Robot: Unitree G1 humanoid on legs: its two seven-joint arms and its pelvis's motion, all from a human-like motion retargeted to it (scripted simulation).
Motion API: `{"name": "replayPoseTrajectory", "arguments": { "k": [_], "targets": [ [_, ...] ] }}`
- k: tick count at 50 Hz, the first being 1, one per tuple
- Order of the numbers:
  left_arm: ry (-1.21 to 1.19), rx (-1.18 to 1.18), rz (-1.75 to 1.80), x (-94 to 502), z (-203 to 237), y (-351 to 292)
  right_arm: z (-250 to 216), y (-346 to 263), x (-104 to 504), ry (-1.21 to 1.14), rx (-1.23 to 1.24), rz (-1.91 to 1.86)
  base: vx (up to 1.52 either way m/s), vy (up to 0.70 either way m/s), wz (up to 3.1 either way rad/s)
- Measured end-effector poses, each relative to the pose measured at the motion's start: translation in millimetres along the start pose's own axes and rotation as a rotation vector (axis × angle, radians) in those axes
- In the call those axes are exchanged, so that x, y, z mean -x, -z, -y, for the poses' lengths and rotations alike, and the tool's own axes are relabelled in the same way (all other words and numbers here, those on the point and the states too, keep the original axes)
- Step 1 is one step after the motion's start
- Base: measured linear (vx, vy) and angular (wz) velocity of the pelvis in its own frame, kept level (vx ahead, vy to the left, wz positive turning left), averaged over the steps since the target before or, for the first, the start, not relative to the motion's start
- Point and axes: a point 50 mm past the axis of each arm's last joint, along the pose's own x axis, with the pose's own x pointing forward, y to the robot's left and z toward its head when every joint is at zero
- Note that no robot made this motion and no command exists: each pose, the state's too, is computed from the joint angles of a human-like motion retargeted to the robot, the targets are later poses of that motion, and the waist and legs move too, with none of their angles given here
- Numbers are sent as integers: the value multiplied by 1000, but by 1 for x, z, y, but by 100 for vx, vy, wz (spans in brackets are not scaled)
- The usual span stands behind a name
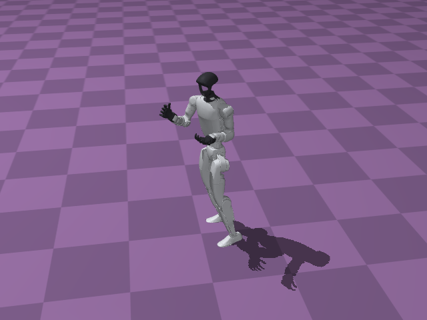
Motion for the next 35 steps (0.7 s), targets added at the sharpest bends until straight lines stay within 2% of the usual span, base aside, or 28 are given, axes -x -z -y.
{"name": "replayPoseTrajectory", "arguments": {
  "k": [5,11,15,18,20,22,26,30,35],
  "targets": [
    [122,-50,-315,-8,28,53,-30,-31,44,-12,-284,34,1,-16,10],
    [274,-193,-391,-9,54,56,-39,-83,21,-119,-333,381,4,-5,-62],
    [372,-492,-284,-6,67,45,-40,-92,28,-86,-437,390,13,10,-95],
    [487,-849,-224,-7,80,38,-39,-82,34,-100,-579,293,11,14,-88],
    [559,-1058,-198,-8,87,36,-38,-75,37,-112,-604,241,6,14,-70],
    [609,-1152,-184,-11,90,42,-38,-73,39,-126,-551,228,0,15,-47],
    [782,-1230,-134,-27,104,66,-42,-69,40,-169,-496,217,-7,11,-14],
    [1019,-1287,-10,-45,139,87,-38,-57,42,-168,-453,162,1,5,-14],
    [1031,-1115,134,-35,158,83,-33,-59,48,-99,-505,158,15,-2,-36]
  ]
}}
